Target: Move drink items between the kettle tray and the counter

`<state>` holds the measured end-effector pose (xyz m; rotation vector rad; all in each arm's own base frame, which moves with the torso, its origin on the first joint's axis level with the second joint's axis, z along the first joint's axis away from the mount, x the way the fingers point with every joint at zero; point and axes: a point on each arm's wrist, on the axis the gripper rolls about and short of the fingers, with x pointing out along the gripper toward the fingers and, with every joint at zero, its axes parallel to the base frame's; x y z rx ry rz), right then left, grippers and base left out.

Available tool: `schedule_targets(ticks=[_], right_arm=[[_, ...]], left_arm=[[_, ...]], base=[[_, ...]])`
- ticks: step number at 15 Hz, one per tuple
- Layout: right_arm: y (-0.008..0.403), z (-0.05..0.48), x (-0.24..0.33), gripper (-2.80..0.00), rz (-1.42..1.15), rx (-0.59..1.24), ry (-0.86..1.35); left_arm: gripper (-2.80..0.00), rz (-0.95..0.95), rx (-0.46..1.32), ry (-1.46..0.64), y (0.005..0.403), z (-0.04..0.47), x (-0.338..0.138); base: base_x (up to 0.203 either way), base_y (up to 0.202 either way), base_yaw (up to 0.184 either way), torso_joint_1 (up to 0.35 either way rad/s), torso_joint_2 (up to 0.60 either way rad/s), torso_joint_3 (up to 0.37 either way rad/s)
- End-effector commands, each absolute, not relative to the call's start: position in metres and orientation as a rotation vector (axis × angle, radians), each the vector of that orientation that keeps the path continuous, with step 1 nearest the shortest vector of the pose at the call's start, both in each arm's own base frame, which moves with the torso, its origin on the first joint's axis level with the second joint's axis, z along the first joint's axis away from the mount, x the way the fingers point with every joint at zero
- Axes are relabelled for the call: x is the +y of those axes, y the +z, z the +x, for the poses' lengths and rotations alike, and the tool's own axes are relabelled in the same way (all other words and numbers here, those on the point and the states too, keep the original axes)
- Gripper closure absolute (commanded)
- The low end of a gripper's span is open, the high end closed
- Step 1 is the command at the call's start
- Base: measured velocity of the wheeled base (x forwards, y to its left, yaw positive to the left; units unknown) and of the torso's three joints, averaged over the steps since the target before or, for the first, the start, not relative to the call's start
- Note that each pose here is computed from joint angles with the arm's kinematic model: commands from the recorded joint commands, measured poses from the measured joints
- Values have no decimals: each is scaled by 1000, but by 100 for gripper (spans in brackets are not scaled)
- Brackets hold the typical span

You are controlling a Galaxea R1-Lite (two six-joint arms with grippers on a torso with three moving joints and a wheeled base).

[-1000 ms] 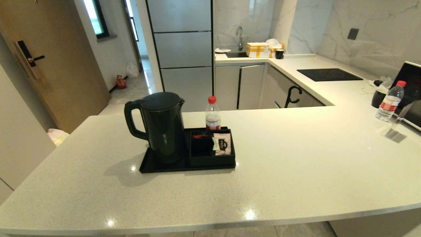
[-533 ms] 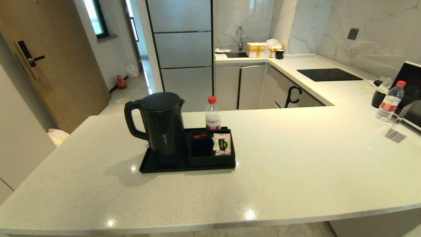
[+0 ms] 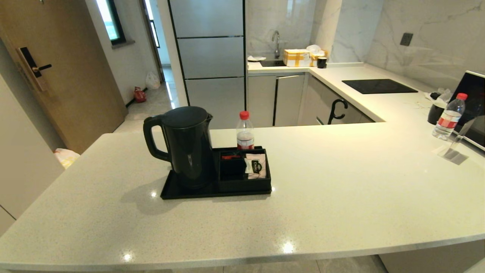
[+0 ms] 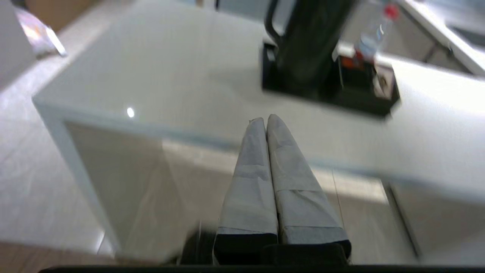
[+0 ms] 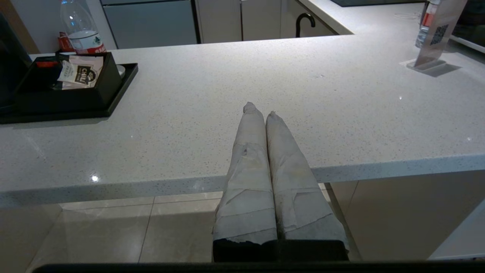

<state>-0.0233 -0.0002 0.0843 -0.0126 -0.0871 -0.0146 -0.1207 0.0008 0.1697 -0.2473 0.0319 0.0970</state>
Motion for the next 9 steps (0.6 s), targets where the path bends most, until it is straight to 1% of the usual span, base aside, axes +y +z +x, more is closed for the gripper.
schedule_targets(ticks=[1,4,5,7,9], right_arm=[[75,-21,0,0,-14,-55,-14],[75,-21,0,0,-14,-55,-14],[75,-21,0,0,-14,-55,-14],[75,-21,0,0,-14,-55,-14],[75,-21,0,0,-14,-55,-14]], left_arm=[[0,-256,-128,112,171,-93,2],[0,-227,-311,112,164,-67,2],[0,-201,-332,110,163,-64,2],[0,-100,-358,29,157,-57,0],[0,-90,-352,12,155,-56,0]], base=[[0,0,0,0,0,0],[0,0,0,0,0,0],[0,0,0,0,0,0],[0,0,0,0,0,0],[0,0,0,0,0,0]])
